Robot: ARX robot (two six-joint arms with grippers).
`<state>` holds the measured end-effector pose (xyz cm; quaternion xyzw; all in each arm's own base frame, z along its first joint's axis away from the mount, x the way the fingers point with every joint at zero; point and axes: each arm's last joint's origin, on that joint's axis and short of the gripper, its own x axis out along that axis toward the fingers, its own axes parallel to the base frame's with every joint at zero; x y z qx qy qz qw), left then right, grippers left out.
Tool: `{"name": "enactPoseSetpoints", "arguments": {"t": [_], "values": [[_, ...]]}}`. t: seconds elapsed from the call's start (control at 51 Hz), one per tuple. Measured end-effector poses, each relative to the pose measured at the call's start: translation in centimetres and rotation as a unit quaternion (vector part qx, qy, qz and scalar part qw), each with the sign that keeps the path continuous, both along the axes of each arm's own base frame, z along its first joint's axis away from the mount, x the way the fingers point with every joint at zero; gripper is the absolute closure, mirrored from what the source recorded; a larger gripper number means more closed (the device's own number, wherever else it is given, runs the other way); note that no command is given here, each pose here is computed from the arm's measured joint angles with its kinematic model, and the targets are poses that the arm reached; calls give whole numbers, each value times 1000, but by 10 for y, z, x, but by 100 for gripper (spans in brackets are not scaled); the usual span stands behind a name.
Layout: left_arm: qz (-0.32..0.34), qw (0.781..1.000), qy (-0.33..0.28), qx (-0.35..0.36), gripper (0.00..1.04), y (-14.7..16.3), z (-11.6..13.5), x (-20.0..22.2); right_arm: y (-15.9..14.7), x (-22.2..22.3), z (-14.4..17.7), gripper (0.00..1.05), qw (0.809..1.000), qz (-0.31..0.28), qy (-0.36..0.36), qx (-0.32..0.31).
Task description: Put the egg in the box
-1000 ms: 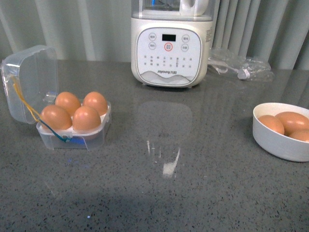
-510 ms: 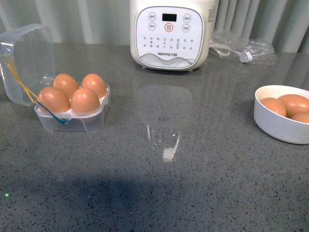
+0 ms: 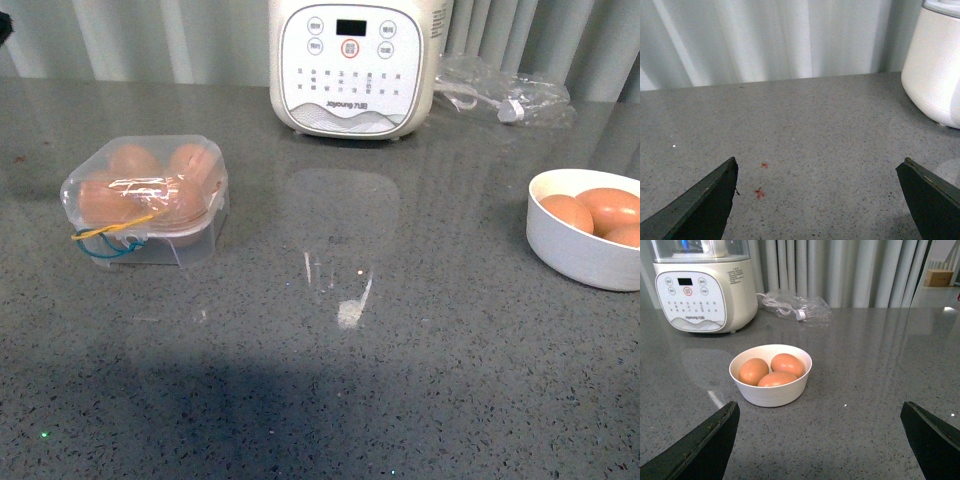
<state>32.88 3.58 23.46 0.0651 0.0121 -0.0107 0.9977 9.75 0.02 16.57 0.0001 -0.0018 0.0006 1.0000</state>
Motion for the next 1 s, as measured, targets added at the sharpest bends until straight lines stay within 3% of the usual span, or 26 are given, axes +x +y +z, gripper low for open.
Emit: {"name": "enactPoseSetpoints", "arguments": {"t": [0.235,0.373,0.569,0.647,1.0], "values": [[26,996,25,-86,7,27,1,-53,0,0,0,7,1000,0,0,0],[57,995,34,-80,7,28,11,-86,0,0,0,7,1000,0,0,0],[49,995,33,-77,8,27,10,-87,0,0,0,7,1000,0,0,0],[23,997,-11,-67,26,19,3,-98,0,0,0,7,1000,0,0,0],[14,997,-10,-69,101,-17,-38,-152,0,0,0,7,1000,0,0,0]]}}
